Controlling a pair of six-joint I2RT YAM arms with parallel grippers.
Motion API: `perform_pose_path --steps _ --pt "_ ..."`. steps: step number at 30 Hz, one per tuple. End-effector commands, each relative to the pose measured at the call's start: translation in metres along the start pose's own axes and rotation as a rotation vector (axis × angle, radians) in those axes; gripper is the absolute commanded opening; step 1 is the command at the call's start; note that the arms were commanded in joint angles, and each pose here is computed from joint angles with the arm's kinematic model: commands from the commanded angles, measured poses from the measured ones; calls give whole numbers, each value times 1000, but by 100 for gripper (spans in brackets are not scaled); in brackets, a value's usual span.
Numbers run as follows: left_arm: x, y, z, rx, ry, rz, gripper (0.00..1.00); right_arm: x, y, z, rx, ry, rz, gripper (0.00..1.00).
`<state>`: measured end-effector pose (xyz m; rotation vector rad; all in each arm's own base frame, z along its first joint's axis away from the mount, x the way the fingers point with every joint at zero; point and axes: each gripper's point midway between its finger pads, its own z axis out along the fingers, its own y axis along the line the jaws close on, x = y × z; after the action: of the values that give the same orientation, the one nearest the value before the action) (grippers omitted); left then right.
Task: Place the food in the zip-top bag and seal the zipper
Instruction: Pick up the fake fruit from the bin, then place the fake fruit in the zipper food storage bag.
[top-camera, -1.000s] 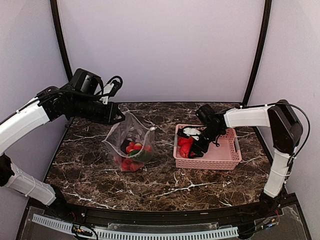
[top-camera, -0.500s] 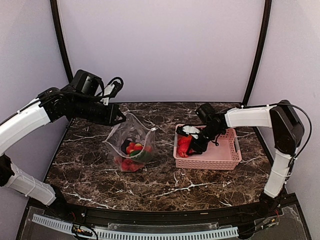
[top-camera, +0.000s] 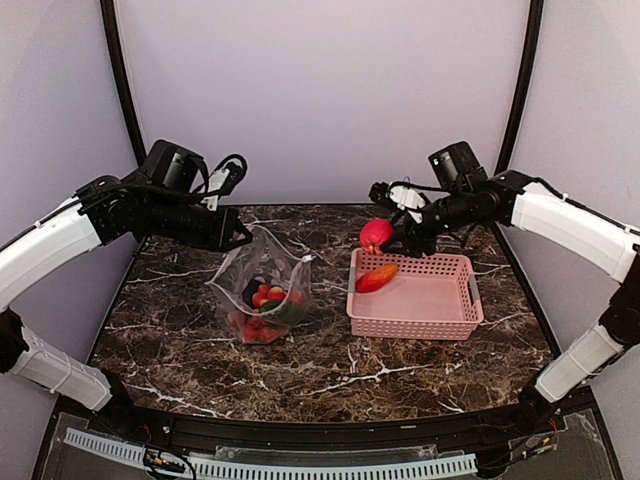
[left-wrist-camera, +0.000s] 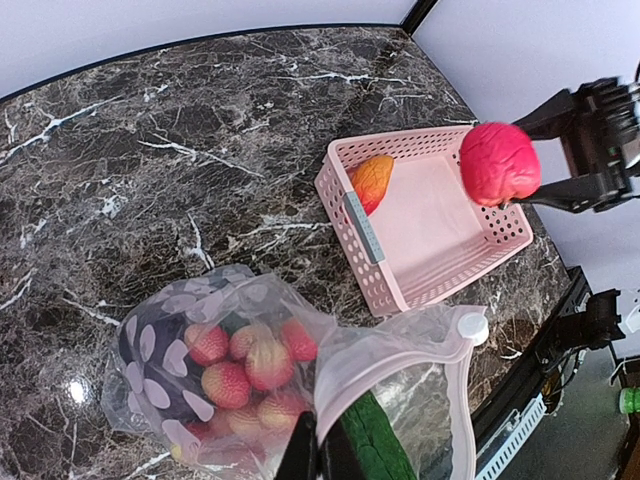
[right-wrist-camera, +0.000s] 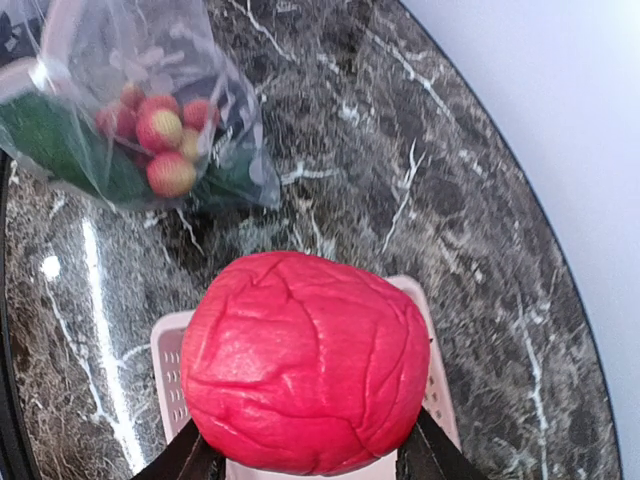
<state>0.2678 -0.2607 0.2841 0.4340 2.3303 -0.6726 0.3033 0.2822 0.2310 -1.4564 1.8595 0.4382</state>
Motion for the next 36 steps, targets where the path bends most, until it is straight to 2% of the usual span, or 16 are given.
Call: perform_pose_path --steps 1,8,15,20,26,27,31,34,36 --pt "0 1 -5 2 -30 12 1 -61 18 -34 -57 -120 -55 36" --pt "0 -2 -9 19 -42 12 1 -134 70 -58 -211 -240 -187 37" --pt "-1 -5 -13 43 -71 8 1 -166 116 -44 -304 -281 -299 39" --pt "1 -7 -15 59 -74 -3 1 -172 139 -14 -286 -238 -378 39" --pt "0 -7 -15 66 -89 -13 1 -172 143 37 -115 -145 -451 40" --pt "-1 -8 -16 73 -90 -14 1 -173 142 43 -91 -136 -462 42" --pt "-1 -8 -16 72 -94 -15 1 -180 139 55 -41 -142 -452 66" --pt "0 -8 -17 72 -90 -17 1 -189 139 45 -43 -171 -430 75" --pt "1 -7 -17 71 -88 -13 1 -191 138 34 -31 -191 -427 77"
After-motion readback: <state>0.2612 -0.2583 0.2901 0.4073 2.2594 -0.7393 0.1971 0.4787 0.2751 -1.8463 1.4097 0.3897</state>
